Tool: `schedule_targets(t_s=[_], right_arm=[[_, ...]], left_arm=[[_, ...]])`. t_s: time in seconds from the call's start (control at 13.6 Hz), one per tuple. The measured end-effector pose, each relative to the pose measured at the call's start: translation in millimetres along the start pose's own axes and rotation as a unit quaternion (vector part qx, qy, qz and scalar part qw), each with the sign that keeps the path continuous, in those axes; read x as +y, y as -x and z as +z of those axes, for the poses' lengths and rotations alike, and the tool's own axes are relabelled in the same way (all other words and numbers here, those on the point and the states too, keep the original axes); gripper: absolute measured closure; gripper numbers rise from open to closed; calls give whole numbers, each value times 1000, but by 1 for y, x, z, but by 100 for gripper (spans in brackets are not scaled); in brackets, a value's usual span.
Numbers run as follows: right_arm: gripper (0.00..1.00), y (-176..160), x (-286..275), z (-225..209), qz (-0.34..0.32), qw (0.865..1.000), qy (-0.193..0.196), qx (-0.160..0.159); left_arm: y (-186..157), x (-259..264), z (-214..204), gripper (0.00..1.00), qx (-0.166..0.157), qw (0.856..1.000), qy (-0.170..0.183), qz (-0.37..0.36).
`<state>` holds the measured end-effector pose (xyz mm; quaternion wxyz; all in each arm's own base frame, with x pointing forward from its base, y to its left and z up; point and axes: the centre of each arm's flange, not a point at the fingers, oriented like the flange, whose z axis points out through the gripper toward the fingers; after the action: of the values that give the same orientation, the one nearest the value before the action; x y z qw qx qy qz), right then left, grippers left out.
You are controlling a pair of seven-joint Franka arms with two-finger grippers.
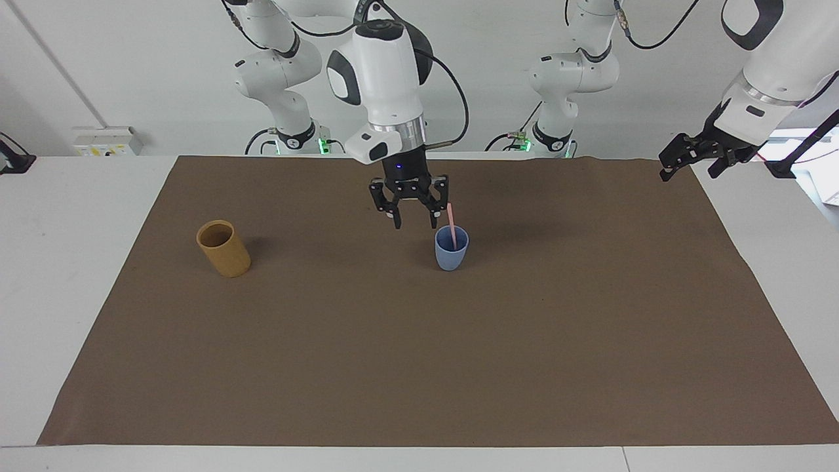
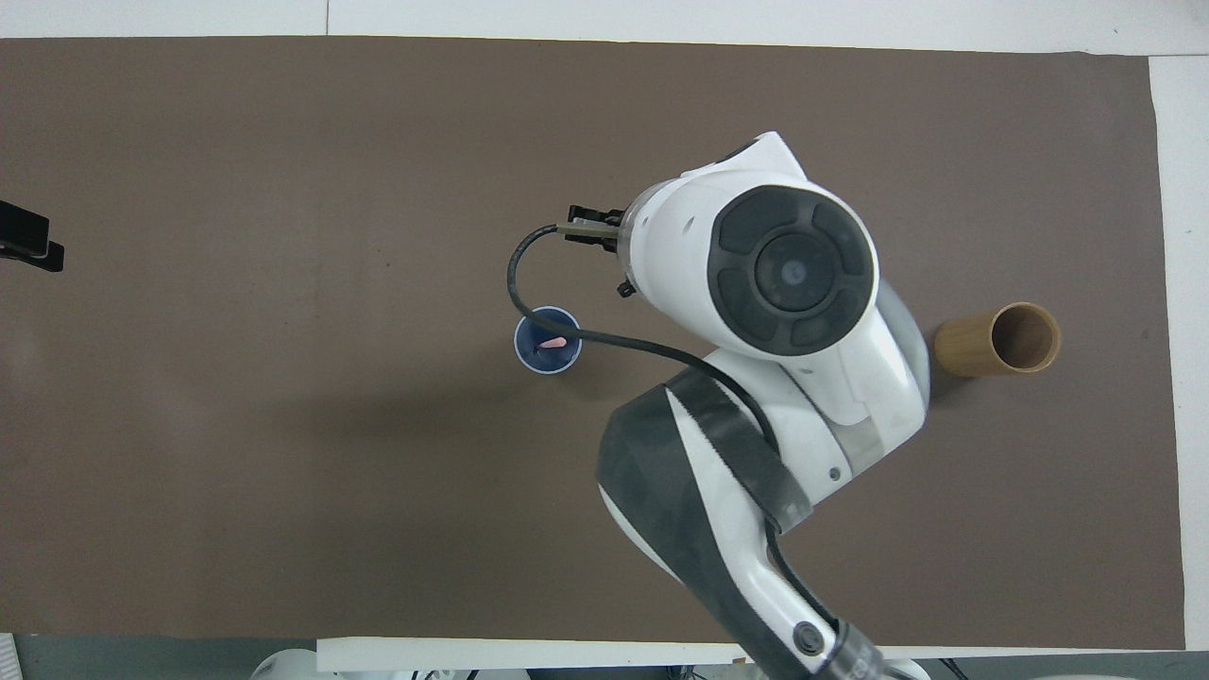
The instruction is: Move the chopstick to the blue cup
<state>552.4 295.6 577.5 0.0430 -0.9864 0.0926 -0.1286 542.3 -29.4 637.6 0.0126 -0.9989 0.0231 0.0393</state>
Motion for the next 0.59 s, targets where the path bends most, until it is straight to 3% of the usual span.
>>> schedule_targets(t_s=[0.07, 0.29, 0.59], right_arm=[[1, -21, 35, -26, -21, 999, 25, -18], [0, -54, 161, -93, -75, 992, 70, -79], [0, -50, 282, -131, -106, 979, 81, -154]], left_arm=[[0, 0, 0, 0, 0, 1000, 0, 0], [0, 0, 0, 0, 0, 1000, 0, 0], [0, 0, 0, 0, 0, 1000, 0, 0]])
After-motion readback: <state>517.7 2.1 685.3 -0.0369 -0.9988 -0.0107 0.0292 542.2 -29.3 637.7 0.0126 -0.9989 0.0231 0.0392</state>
